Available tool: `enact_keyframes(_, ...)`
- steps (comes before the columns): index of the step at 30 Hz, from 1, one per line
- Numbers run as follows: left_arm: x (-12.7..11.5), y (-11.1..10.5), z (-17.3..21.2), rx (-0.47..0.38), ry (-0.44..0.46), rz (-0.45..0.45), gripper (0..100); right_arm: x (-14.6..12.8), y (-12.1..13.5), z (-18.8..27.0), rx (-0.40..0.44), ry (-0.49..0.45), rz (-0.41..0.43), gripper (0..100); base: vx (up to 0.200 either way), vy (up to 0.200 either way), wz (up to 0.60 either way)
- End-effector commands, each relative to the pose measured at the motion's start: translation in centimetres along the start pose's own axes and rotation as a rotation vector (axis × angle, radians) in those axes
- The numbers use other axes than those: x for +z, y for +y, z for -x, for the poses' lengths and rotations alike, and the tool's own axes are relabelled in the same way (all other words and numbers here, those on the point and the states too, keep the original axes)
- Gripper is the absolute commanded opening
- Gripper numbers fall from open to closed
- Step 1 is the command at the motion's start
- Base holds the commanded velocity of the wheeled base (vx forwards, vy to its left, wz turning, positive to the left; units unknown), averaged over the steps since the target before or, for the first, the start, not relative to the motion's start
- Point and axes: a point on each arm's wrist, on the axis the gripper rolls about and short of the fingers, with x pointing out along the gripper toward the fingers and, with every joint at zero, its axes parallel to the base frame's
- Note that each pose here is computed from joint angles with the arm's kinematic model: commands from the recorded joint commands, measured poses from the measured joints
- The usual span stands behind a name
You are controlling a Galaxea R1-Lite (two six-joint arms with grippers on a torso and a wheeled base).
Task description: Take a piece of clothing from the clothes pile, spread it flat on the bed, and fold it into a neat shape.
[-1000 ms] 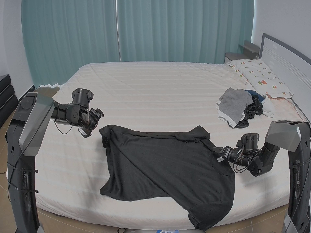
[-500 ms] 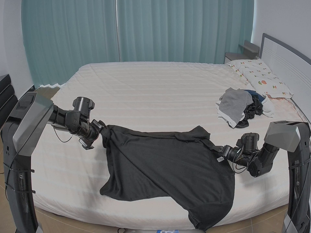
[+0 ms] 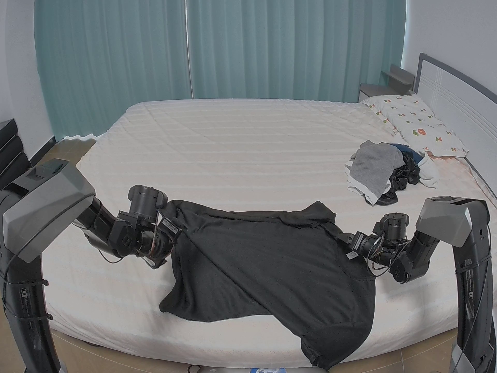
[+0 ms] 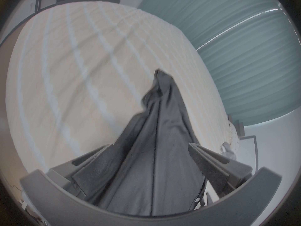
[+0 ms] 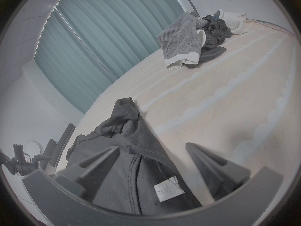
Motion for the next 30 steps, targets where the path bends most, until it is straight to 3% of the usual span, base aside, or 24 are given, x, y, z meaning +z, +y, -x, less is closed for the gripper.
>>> enact_keyframes(1, -1.8, 1.3, 0.6, 0.041, 0.034, -0.010, 100, -0.8, -0.6, -1.2, -0.004, 0.011, -0.001, 0, 0.000, 0.000, 0.00)
enact_keyframes(7, -1.6, 3.4, -0.1, 0.046, 0.020, 0.002, 100, 1.1, -1.3, -1.6, -0.013, -0.069, -0.012, 0, 0.000, 0.000, 0.00)
enact_keyframes(13, -2.2, 3.8, -0.4, 0.036, 0.014, -0.012, 100, 4.7, -2.0, -2.1, -0.053, -0.236, -0.149, 0, 0.000, 0.000, 0.00)
enact_keyframes(16, -2.2, 3.9, -0.4, 0.038, 0.015, -0.012, 100, 6.4, -2.8, -1.9, -0.055, -0.292, -0.168, 0, 0.000, 0.000, 0.00)
enact_keyframes(27, -2.6, 4.3, -0.5, 0.052, 0.024, -0.053, 100, 6.8, -4.0, -2.2, -0.076, -0.310, -0.175, 0, 0.000, 0.000, 0.00)
enact_keyframes(28, -2.6, 4.3, -0.5, 0.052, 0.024, -0.053, 100, 6.6, -4.0, -2.2, -0.077, -0.306, -0.173, 100, 0.000, 0.000, 0.00)
enact_keyframes(30, -2.6, 4.3, -0.5, 0.053, 0.025, -0.053, 100, 6.7, -3.9, -2.1, -0.076, -0.310, -0.173, 100, 0.000, 0.000, 0.00)
